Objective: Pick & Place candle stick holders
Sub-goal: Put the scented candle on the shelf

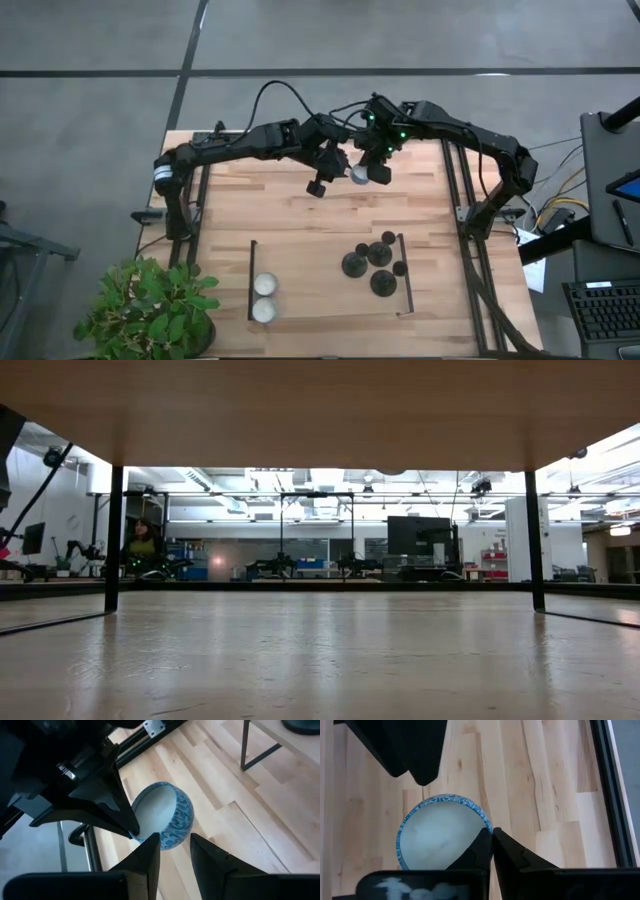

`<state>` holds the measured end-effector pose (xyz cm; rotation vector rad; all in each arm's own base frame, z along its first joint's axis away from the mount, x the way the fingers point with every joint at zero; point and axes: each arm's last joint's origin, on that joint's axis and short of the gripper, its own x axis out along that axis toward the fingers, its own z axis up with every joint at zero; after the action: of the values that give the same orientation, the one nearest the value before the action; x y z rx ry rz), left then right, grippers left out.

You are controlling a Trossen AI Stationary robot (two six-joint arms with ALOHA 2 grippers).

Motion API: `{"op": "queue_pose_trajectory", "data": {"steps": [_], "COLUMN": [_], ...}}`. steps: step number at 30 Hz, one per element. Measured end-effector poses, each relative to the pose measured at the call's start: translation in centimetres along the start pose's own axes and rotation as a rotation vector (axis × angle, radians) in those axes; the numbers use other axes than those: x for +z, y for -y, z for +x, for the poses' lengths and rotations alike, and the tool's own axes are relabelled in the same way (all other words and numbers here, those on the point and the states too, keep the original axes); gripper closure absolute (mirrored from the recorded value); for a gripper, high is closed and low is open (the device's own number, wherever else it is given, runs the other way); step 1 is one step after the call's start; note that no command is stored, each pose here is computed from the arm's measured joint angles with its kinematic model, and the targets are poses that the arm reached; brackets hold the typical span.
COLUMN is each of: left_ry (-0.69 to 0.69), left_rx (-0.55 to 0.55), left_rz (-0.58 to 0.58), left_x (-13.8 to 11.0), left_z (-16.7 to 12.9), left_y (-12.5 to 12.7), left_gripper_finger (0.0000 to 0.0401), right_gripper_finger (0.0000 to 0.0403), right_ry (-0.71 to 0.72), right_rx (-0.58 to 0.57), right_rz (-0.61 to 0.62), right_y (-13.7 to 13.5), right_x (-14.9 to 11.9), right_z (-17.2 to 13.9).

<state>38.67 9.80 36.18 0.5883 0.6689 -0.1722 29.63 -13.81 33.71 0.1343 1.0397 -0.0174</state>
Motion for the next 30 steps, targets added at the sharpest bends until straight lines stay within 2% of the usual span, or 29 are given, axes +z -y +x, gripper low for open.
{"op": "queue_pose_trajectory", "data": {"steps": [16, 30], "left_ry": [0.017, 0.027], "left_rx": [0.007, -0.014], "left_rz": [0.077, 0.082], "left_x": [0.0, -0.1], "left_z": [1.0, 1.3], "left_y": [-0.2, -0.1], "left_gripper_finger": [0.0298, 0.0298], "right_gripper_finger": [0.0394, 0.0394], "right_ry": [0.031, 0.03], "right_rx": [0.017, 0.021], "right_rz": [-0.021, -0.02], "right_y": [-0.1, -0.1], "right_x": [0.3, 0.3], "right_z": [0.1, 0.1]}}
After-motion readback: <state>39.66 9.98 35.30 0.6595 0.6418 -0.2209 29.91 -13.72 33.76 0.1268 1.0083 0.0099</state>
